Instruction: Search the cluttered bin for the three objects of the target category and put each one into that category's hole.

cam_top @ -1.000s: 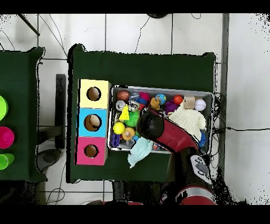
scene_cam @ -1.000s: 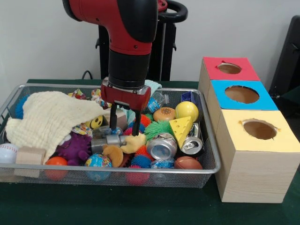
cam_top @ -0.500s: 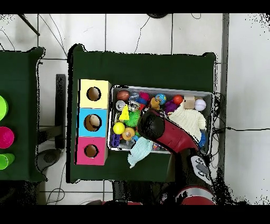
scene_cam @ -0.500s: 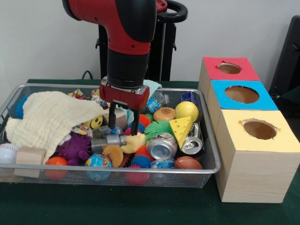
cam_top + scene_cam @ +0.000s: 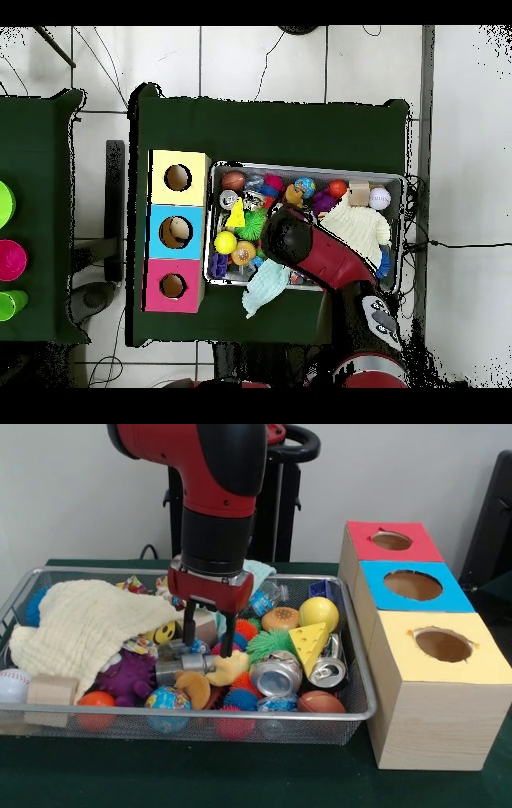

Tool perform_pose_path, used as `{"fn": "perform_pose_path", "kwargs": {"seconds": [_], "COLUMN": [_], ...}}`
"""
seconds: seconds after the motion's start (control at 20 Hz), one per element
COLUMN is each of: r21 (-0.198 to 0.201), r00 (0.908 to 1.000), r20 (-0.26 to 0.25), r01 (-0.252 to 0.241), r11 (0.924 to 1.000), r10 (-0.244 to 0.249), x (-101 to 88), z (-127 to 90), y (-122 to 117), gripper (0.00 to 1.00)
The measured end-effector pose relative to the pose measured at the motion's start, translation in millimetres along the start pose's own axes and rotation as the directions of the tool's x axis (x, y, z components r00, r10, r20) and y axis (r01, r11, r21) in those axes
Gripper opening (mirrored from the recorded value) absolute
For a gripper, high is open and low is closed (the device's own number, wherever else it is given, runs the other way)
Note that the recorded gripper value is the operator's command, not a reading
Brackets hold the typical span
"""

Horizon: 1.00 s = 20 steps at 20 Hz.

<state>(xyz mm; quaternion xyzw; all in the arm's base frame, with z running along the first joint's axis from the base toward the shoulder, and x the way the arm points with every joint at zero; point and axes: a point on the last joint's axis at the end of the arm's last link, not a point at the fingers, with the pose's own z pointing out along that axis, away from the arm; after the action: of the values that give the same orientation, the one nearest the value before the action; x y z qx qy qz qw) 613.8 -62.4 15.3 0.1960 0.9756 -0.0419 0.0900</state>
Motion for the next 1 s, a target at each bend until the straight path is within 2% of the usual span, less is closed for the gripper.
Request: {"fn": "perform_pose_path", "kwargs": {"seconds": [0.35, 0.55, 0.7, 1.0], "r21": [0.002, 0.004, 0.008, 0.017], "r00": [1.0000, 0.9994, 0.9974, 0.9940], "r20": [-0.007, -0.033, -0.067, -0.093], "r01": [-0.005, -0.012, -0.024, -0.056], "r11": [1.0000, 0.9999, 0.9997, 0.9983], "r10": [0.005, 0.012, 0.025, 0.058], "x": [7.5, 21.5, 40.9, 60.6], "z": [1.2, 2.6, 4.3, 5.8], "y": [-0.1, 1.5, 1.9, 1.2], "gripper": [1.00, 1.00, 1.00, 1.00]}}
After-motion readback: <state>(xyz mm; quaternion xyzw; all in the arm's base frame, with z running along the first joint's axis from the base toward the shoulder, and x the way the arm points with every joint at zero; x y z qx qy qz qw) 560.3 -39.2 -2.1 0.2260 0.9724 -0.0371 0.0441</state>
